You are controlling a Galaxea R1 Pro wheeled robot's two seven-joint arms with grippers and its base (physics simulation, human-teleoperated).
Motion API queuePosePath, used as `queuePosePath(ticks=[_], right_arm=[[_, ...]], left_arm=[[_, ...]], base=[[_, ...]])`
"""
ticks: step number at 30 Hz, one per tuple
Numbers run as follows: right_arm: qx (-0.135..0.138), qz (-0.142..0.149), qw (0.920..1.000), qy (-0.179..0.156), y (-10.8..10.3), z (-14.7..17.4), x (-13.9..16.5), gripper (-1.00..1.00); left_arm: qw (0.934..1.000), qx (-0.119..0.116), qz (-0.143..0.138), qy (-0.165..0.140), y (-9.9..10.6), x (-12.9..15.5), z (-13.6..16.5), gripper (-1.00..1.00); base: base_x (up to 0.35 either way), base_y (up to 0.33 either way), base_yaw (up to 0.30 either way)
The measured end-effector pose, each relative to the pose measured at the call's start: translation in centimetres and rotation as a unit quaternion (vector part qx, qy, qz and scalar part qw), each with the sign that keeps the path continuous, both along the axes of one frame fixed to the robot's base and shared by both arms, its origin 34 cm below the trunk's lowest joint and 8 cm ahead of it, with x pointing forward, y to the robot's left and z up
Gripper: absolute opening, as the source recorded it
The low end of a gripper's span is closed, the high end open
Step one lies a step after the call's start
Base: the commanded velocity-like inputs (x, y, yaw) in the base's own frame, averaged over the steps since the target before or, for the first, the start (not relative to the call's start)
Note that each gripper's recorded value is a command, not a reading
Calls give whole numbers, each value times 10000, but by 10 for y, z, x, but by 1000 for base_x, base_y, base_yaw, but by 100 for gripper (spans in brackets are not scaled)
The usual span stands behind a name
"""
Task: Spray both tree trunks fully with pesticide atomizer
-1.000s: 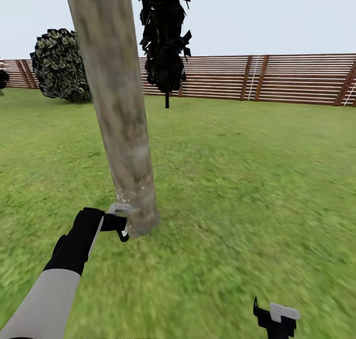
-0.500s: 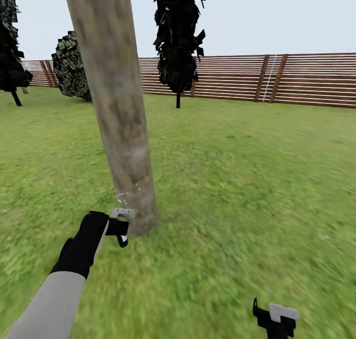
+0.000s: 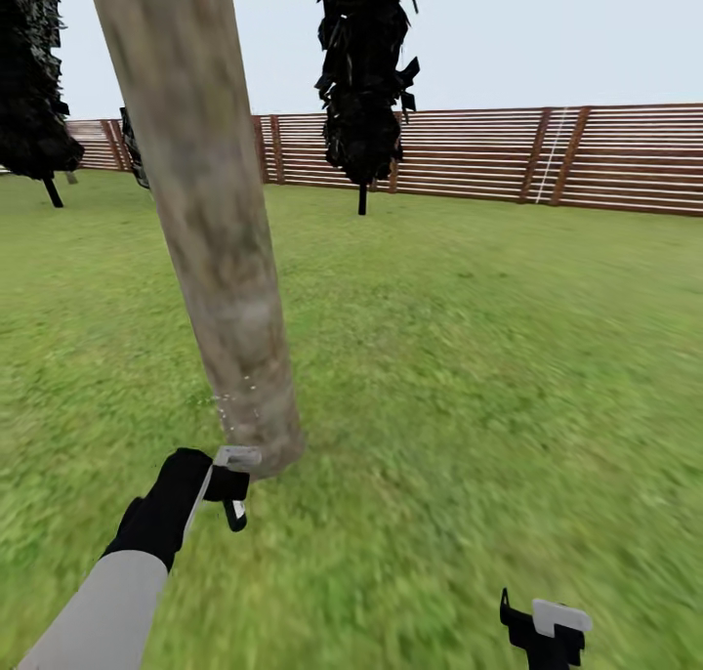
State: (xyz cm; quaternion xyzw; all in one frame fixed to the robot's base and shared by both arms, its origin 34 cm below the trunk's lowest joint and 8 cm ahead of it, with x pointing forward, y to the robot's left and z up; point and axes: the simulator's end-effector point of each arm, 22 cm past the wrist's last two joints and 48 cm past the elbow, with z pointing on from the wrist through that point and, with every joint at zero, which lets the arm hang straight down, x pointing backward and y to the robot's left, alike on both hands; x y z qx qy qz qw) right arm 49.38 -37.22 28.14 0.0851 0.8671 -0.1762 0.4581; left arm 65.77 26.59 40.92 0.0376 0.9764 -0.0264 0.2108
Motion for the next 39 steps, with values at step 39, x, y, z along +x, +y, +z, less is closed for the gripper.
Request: queuePosePath(ticks=[39], right_arm=[[4,32,10000,9,1,0,0,100]], left_arm=[[9994,236,182,-185,31,-52,-88,-100]], base=[[134,-131,74]])
